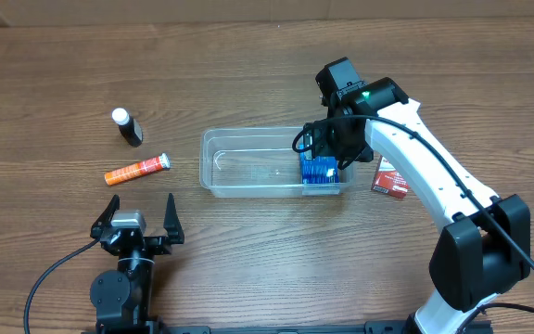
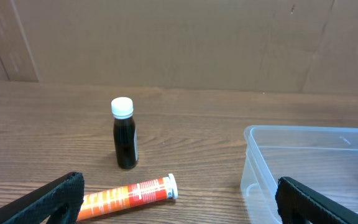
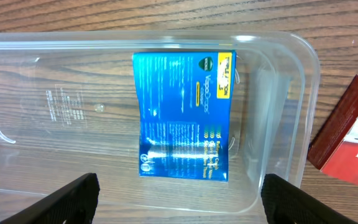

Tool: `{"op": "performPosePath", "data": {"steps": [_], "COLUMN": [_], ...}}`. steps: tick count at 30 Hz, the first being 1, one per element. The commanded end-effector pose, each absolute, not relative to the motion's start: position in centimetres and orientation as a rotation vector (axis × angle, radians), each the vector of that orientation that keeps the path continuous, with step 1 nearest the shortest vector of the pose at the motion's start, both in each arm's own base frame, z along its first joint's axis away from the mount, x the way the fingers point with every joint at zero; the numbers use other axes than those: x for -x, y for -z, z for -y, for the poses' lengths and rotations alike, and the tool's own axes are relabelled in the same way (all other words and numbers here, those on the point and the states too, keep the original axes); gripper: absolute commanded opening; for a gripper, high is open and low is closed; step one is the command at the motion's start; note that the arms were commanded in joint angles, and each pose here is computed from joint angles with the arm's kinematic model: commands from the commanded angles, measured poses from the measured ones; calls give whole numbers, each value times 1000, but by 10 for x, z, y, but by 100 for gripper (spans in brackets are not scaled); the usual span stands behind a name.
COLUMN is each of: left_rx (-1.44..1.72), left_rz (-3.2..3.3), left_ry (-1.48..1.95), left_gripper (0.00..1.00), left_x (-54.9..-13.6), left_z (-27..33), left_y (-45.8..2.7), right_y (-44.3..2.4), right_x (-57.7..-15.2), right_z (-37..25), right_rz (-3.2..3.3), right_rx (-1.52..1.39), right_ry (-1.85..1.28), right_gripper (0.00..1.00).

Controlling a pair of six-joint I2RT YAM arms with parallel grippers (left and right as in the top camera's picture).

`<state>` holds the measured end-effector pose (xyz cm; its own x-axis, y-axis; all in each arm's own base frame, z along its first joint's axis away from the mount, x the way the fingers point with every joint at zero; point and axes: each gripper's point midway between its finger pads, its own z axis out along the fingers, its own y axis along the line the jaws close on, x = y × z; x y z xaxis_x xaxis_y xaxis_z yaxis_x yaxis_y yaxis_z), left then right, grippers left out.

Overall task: Pack container
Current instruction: 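Carry the blue Vicks box into the container's right end and release, then move the right gripper to the white bandage box and grasp it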

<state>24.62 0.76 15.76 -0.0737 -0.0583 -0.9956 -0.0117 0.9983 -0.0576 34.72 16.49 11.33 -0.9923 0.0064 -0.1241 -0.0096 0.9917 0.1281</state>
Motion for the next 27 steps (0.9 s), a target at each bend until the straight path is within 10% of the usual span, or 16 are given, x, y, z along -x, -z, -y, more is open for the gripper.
{"op": "performPosePath", "data": {"steps": [1,16,27], "left_rx": [44,44,44], "left_rz": [-1641,-1641,-1641], "left_ry": [29,29,29], "left_gripper": [100,100,100], "left_x": [-246,-246,-246], "left_z": [-7,-7,-7], "left_y": [-157,-157,-157], "right_y": [-118,-205,-114], "right_x": [-346,-435,-510], "right_z": [-166,-9,21], "right_rz": [-3000,-2717,-2693], "right_rx": [15,-262,-301], "right_ry": [-199,-92,-72], "right_gripper": [86,90,94]}}
